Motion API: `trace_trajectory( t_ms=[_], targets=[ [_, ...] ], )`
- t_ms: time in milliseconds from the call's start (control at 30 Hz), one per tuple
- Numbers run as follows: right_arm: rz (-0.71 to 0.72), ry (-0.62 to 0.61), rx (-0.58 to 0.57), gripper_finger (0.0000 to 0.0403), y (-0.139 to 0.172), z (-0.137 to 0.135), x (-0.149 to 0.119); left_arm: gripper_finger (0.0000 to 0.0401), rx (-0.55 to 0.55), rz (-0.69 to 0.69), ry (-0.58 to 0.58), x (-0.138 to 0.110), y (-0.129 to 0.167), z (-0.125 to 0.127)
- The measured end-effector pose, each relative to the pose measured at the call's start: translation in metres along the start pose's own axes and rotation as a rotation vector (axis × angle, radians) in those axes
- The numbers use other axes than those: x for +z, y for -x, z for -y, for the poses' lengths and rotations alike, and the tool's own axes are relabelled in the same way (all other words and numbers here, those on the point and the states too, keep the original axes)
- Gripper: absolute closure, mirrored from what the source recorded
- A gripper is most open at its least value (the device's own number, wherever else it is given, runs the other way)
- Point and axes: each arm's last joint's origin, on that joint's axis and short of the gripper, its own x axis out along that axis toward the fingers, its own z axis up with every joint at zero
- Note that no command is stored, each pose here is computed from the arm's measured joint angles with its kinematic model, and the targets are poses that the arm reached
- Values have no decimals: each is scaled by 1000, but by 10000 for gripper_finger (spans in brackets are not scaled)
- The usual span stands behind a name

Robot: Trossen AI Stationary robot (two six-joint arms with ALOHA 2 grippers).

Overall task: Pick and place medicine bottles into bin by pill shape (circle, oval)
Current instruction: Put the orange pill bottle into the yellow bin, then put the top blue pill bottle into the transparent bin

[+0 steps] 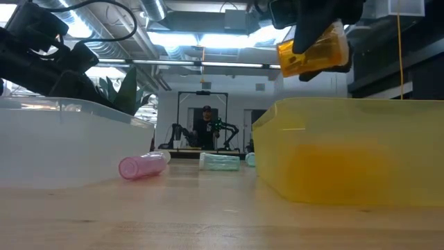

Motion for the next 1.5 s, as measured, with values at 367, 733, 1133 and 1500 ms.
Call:
trace_trajectory(
  t_ms=[367, 733, 1133, 1500],
  targets=[
    [25, -86, -19, 177, 0, 2, 2, 211, 0, 0, -3, 0, 0, 0],
    [25, -59, -20, 146, 0, 2, 2, 211, 0, 0, -5, 0, 0, 0],
    [257, 51, -227, 146, 2, 11, 13, 211, 0, 0, -4, 0, 0, 0],
    [458, -23, -444, 146, 12, 47, 50, 211, 0, 0, -4, 0, 0, 0]
  ],
)
